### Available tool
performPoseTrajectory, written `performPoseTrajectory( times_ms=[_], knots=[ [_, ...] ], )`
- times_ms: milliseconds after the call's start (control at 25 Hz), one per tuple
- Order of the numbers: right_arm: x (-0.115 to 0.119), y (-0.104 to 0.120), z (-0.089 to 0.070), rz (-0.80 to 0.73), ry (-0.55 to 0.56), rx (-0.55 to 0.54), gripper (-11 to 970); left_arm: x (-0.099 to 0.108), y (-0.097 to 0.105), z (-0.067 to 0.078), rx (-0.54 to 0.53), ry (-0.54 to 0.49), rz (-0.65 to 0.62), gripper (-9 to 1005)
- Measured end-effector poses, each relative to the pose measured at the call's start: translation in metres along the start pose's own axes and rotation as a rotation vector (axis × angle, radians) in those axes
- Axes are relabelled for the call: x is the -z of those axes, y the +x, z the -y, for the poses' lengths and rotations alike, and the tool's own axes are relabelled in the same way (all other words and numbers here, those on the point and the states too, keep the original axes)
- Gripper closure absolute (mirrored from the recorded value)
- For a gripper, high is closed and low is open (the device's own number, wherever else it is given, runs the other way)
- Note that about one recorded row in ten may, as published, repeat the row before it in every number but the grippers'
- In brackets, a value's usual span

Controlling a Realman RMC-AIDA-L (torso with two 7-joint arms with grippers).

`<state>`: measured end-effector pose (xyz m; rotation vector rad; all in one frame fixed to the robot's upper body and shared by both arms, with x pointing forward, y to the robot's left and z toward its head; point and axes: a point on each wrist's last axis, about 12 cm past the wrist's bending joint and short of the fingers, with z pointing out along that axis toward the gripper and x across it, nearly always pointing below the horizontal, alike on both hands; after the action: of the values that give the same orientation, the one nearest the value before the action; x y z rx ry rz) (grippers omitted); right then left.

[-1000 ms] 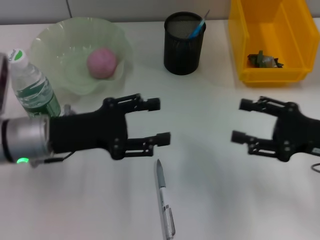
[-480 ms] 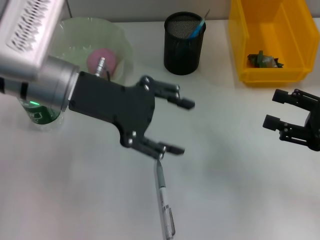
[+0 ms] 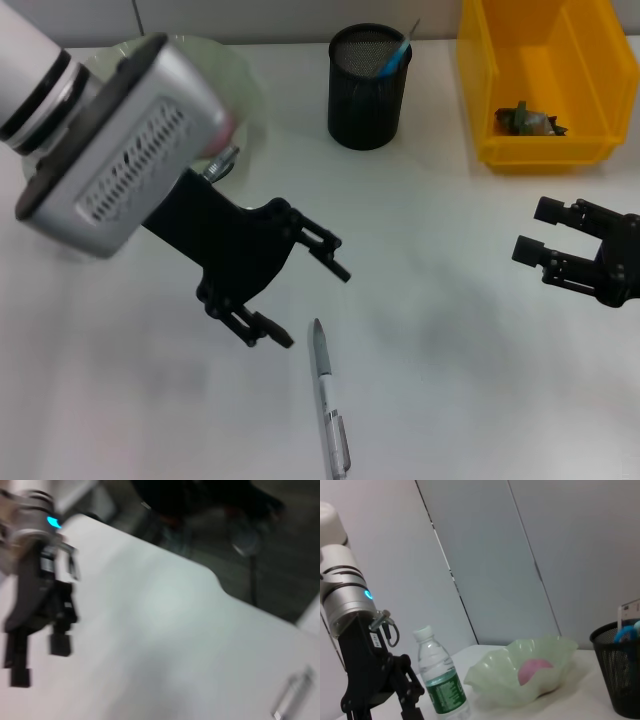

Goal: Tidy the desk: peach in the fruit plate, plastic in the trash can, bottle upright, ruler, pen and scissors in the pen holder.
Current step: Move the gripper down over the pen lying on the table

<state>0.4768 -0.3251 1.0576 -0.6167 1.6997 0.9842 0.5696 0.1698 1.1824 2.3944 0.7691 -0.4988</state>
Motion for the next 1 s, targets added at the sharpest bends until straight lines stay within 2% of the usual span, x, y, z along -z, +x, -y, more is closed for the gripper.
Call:
performPoseTrajectory(
  times_ms=[200,640,1000],
  knots=[
    [-0.005,-0.001,-0.002,0.006,-0.01,0.007,182,-0.003,-0.005,-0.01,-0.121,0.053,-0.117,215],
    [-0.016,-0.009,0.003,0.002,-0.013,0.041,182,-0.026,-0.005,-0.015,-0.245,0.16,-0.295,215],
    [-0.014,-0.008,0.004,-0.028,-0.013,0.065,182,-0.044,-0.028,-0.017,-0.3,0.22,-0.357,215]
  ],
)
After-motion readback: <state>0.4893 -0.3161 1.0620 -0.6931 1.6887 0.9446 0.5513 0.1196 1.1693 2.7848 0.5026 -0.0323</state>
